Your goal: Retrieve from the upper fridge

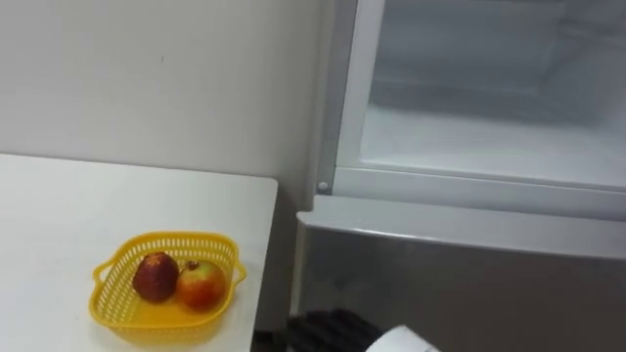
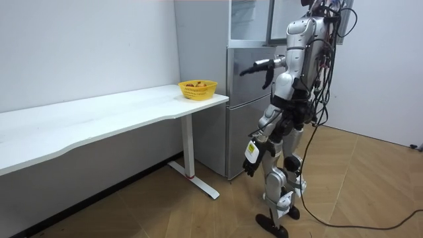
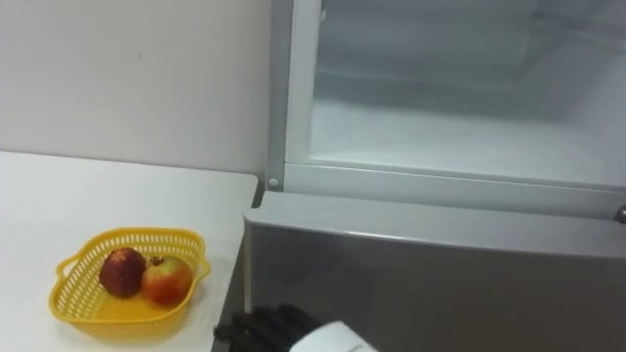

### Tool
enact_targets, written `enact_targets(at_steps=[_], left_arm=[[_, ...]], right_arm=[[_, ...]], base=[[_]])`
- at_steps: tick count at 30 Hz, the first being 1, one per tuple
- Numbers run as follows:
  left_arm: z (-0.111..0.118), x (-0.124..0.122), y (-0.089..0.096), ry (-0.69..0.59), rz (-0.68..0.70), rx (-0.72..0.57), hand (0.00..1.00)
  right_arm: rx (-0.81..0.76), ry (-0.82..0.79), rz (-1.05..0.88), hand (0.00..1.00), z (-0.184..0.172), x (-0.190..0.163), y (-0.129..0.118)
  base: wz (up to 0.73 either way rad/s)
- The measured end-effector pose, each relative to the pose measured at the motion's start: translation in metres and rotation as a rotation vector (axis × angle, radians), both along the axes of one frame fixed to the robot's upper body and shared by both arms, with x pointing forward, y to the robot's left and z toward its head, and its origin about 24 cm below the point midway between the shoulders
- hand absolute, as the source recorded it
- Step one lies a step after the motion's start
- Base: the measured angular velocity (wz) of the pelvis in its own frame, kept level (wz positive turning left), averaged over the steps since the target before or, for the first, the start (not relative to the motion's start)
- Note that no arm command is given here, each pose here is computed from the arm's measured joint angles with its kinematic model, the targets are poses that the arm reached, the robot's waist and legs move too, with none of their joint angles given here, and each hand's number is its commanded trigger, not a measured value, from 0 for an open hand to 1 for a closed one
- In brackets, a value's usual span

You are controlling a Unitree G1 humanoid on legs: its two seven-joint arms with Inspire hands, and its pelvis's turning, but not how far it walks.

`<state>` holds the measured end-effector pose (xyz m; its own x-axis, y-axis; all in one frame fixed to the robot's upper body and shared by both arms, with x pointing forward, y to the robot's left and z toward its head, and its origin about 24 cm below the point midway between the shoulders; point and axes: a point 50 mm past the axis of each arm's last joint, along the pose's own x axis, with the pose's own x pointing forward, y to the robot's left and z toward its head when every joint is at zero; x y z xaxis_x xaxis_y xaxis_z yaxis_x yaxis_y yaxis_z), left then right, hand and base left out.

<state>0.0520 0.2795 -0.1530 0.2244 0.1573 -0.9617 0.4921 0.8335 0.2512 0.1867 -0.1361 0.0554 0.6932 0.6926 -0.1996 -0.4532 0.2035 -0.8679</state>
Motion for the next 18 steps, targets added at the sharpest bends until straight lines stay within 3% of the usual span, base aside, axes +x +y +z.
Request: enact_targets(at_steps=[2, 8, 14, 18], left_arm=[[0.0, 0.006, -0.001, -0.001, -0.005, -0.001, 0.0], [0.0, 0.007, -0.002, 0.026, -0.009, 0.017, 0.0], [-0.001, -0.003, -0.002, 0.053, 0.01, 0.029, 0.0], [-0.002, -0.012, -0.003, 0.047, 0.092, 0.022, 0.0]], right_arm=[[-0.106, 0.208, -0.087, 0.0, -0.041, -0.004, -0.017], [-0.412, 0.599, -0.302, 0.0, -0.127, -0.046, -0.072], [-0.697, 0.922, -0.454, 0.0, -0.178, -0.109, -0.126], [-0.636, 1.135, -0.729, 0.0, -0.195, -0.15, -0.15]], base=[[0.02], [0.11], [-0.02], [-0.03]])
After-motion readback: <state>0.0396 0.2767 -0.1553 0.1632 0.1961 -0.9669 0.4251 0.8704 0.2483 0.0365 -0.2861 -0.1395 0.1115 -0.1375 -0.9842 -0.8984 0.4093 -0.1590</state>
